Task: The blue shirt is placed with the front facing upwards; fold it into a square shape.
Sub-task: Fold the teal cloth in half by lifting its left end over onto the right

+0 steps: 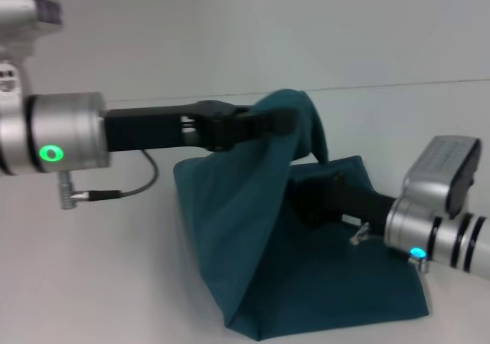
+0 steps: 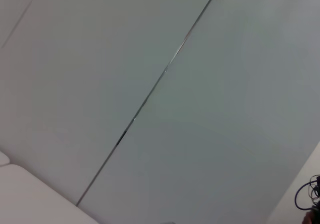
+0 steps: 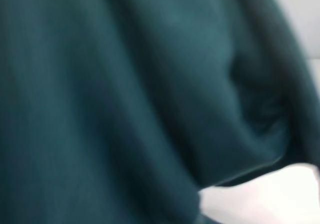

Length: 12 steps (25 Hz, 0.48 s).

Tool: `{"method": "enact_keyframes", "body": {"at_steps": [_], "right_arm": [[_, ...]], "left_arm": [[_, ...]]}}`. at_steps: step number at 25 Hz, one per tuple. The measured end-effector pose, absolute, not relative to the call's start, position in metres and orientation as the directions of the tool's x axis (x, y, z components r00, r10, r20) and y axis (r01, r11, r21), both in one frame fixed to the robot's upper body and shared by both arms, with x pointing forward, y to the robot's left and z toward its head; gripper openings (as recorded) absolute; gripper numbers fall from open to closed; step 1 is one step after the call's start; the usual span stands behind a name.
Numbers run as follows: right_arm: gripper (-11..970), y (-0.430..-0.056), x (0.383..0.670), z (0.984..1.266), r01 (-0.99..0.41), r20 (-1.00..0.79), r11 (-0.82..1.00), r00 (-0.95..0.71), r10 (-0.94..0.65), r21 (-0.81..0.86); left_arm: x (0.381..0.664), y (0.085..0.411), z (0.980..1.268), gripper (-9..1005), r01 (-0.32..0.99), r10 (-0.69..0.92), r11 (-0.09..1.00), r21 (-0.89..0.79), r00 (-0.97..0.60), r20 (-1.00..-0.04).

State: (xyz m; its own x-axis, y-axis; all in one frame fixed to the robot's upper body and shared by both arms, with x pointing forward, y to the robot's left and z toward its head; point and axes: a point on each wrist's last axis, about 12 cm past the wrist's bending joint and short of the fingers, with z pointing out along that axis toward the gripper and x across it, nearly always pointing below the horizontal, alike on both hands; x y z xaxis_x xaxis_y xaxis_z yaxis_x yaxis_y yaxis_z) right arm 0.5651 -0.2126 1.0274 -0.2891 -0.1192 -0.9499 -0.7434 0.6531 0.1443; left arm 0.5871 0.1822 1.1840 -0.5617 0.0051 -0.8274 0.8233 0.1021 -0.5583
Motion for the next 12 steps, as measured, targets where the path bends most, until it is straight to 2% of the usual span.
{"method": "enact_keyframes", "body": {"at_steps": [12], "right_arm": [[-1, -0.253, 0.561, 1.034, -0.674, -0.960, 0.722, -0.275, -0.048, 0.157]], "left_arm": [[0.595, 0.138, 1.162, 20, 0.804, -0.002, 0.114, -0.583, -0.586, -0.810]]}}
